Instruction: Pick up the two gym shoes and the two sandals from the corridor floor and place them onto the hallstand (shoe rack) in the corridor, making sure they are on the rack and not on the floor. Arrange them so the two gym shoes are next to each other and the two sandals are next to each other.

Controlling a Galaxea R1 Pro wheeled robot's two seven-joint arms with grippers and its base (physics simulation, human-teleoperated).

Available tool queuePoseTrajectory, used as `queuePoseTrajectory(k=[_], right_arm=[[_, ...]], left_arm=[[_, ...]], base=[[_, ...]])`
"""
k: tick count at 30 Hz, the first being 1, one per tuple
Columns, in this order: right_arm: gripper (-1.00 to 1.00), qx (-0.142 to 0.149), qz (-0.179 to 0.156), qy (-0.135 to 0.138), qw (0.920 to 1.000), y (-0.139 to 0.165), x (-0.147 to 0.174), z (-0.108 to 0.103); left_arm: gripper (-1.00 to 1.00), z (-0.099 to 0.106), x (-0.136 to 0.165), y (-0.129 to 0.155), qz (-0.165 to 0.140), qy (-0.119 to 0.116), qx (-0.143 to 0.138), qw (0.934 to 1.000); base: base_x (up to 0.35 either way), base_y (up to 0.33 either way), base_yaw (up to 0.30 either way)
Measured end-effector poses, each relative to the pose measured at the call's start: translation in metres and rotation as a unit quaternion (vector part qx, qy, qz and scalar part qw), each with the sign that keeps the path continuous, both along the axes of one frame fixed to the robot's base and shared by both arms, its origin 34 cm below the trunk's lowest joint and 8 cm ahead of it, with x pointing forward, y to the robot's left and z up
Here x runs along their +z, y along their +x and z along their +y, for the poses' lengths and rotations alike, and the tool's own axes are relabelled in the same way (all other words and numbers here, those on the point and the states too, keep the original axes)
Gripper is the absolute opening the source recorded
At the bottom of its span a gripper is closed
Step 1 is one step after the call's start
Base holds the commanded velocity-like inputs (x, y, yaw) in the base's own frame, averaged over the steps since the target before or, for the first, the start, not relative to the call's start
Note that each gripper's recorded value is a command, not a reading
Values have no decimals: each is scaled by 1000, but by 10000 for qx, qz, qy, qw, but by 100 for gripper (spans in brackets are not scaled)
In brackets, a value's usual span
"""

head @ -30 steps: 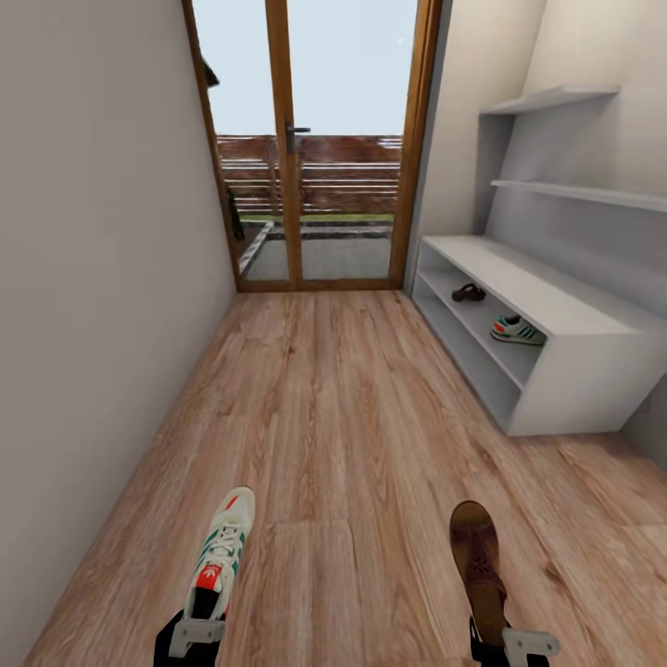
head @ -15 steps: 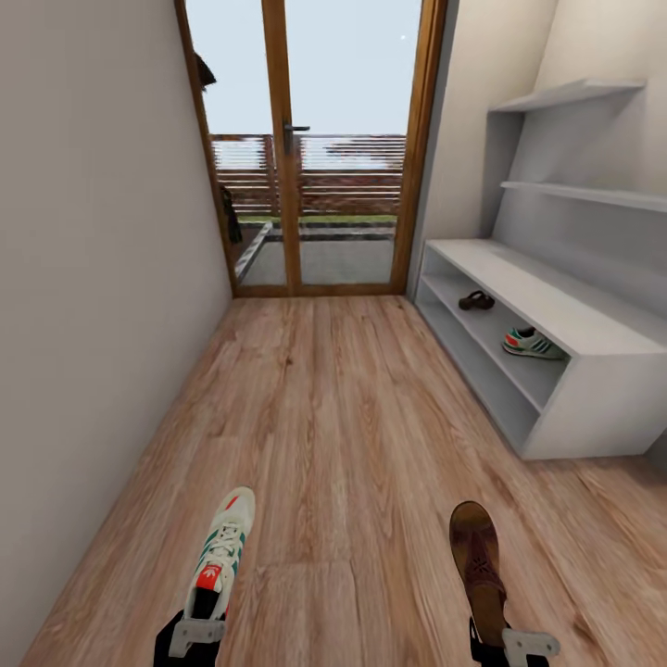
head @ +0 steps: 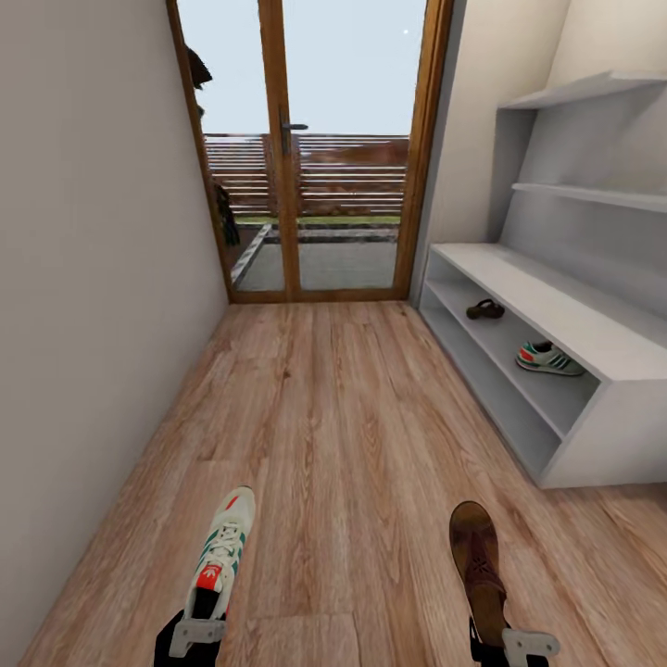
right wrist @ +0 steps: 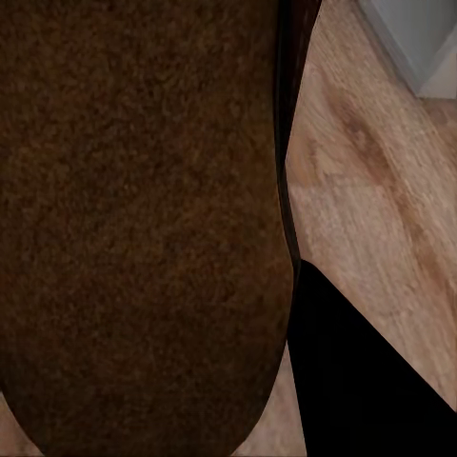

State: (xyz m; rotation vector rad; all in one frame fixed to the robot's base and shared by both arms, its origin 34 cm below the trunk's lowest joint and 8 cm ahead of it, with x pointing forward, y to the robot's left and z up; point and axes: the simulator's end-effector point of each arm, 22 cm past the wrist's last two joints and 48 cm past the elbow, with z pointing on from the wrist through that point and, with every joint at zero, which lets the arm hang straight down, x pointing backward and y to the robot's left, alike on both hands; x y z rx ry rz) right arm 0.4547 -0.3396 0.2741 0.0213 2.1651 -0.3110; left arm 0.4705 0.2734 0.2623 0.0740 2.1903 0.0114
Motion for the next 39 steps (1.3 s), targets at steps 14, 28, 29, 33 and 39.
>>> queuePoseTrajectory(k=[14,28,29,33,39], right_arm=[[-100,3,8,0,10000,0,0,0],[-100,3,7,0,10000,0,0,0],[-100,3,9,0,10000,-1,-1,0],[-100,3,8,0,10000,-1,0,0],[-100,3,8,0,10000,-1,0,0]], left_arm=[[-100,1,0,0,0,5,-1,10000],[-100,1,0,0,0,6,-1,10000],[-100,1,0,0,0,6,-1,10000],[-100,1,0,0,0,6,-1,10000],[-100,1,0,0,1,6,-1,10000]], base=[[335,91,0],[335,106,0],[335,107,0],[335,108,0],[335,108,0]])
